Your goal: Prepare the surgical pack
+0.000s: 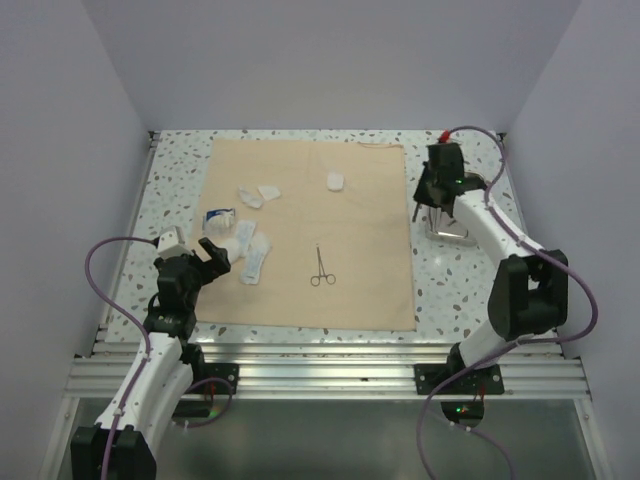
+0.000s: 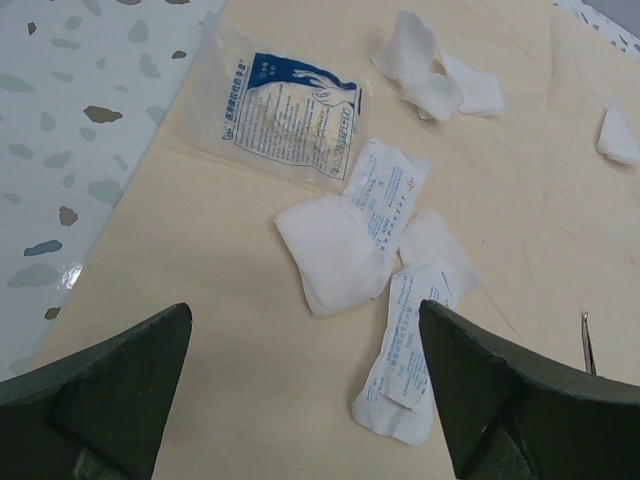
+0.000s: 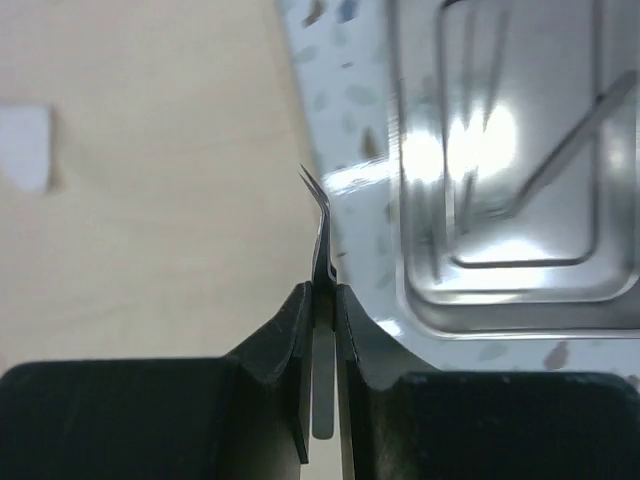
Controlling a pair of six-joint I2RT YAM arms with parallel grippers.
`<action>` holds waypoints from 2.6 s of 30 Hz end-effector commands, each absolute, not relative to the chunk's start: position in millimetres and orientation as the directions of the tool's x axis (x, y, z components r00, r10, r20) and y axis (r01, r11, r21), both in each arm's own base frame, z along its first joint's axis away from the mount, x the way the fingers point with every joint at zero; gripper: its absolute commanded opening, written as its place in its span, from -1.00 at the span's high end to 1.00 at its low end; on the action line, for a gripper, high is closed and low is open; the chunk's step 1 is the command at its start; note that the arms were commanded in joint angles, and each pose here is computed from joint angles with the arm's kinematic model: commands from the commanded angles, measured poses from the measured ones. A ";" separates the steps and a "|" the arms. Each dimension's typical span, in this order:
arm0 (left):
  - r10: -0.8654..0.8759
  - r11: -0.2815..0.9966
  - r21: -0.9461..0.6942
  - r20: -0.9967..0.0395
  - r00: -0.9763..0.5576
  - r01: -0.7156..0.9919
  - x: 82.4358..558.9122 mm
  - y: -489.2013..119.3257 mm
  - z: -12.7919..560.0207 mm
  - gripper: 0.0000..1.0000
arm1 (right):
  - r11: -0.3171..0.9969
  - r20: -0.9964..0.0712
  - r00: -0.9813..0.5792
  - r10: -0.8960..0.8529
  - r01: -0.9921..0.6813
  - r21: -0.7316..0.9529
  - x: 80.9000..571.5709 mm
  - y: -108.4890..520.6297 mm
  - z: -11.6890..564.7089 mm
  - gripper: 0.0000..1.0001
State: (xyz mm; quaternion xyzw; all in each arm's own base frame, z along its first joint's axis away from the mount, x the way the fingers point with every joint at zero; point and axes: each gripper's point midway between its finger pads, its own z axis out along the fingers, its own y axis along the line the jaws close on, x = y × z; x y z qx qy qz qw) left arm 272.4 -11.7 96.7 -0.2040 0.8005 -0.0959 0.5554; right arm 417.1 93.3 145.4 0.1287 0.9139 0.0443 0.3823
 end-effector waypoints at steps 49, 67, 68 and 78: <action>-0.430 0.901 -0.399 -0.871 -0.237 -0.168 281.9 -15.2 124.7 -1.00 | 0.969 -0.611 -0.785 -0.103 -0.219 0.118 358.5 309.3 84.4 0.27; -0.431 0.901 -0.401 -0.870 -0.239 -0.167 282.4 -15.6 124.2 -1.00 | 0.981 -0.598 -0.785 -0.159 -0.195 -0.005 377.6 332.9 42.3 0.38; -0.431 0.901 -0.401 -0.869 -0.241 -0.167 282.4 -15.8 123.8 -1.00 | 0.981 -0.596 -0.787 -0.160 -0.196 -0.005 377.4 333.0 41.1 0.38; -0.430 0.902 -0.399 -0.870 -0.241 -0.167 282.4 -15.5 123.8 -1.00 | 0.981 -0.567 -0.806 -0.168 -0.192 -0.017 368.2 325.8 25.6 0.56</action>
